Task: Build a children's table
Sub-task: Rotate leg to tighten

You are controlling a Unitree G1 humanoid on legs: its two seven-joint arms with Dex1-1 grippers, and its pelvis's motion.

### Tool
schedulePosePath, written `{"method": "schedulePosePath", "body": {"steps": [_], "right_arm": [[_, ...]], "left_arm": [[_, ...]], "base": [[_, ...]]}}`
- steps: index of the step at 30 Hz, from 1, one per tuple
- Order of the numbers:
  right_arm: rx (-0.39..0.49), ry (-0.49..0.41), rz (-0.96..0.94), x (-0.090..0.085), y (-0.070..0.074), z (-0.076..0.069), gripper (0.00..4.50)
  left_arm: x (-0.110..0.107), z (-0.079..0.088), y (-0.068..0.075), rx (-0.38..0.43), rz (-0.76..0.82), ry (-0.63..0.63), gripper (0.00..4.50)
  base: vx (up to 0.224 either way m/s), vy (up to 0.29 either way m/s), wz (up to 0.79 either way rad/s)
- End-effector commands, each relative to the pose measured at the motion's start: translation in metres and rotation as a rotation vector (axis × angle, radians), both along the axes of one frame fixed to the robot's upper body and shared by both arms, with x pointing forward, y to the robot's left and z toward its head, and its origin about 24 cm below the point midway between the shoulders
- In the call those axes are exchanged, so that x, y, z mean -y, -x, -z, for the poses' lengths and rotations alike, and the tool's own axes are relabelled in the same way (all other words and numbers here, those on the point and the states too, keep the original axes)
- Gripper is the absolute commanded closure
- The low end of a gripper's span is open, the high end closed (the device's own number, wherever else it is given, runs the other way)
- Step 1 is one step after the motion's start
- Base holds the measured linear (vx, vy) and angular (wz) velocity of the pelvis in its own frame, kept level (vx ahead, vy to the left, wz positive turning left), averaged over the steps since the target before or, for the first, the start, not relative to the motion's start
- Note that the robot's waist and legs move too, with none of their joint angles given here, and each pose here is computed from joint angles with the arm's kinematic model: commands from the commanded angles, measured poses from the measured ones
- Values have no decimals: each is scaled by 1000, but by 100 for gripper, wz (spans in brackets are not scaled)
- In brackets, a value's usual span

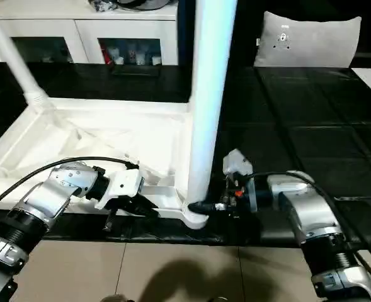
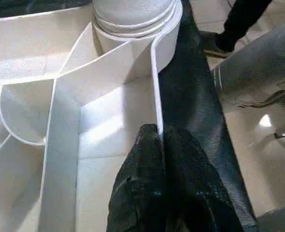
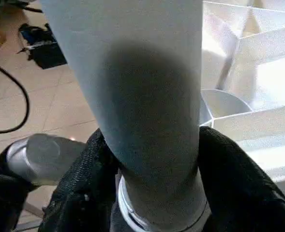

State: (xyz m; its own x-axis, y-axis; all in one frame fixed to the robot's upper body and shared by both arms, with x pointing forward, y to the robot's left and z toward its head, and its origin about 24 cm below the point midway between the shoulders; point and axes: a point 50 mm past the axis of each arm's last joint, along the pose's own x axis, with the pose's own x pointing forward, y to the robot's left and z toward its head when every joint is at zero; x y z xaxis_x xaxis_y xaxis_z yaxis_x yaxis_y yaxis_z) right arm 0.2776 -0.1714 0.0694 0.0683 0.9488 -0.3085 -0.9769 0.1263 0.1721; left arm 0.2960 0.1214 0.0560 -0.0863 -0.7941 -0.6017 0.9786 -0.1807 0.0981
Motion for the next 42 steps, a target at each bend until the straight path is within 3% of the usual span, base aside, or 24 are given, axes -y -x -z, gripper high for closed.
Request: {"method": "schedulePosePath", "body": {"steps": [1,11,14,18,25,27,32,38,42], "right_arm": [[-2,-17,-29,-4,2,-2,234],[-46,-70,0,-13,8,-2,249],[-22,-58,105,-20,1,2,249],[7,-32,464,-38,-29,6,249],[-3,42,745,-54,-46,20,251],[-6,1,765,-59,-47,19,197],[10,-37,729,-64,-45,15,149],[78,-59,634,-56,-37,9,94],[101,-51,583,-37,-32,9,64]], "left_arm": [[10,-1,4,2,104,-27,450],[13,-1,2,-45,13,35,450],[17,-1,-1,-60,-66,45,450],[28,-3,-11,-64,-284,97,450],[53,-3,-17,-20,-481,140,450],[60,-3,-16,-10,-492,144,450],[59,-3,-17,10,-488,130,450],[45,-2,-19,61,-464,88,450],[32,-1,-19,66,-403,51,450]], "base": [[0,0,0],[0,0,0],[0,0,0],[0,0,0],[0,0,0],[0,0,0],[0,0,0],[0,0,0],[0,0,0]]}}
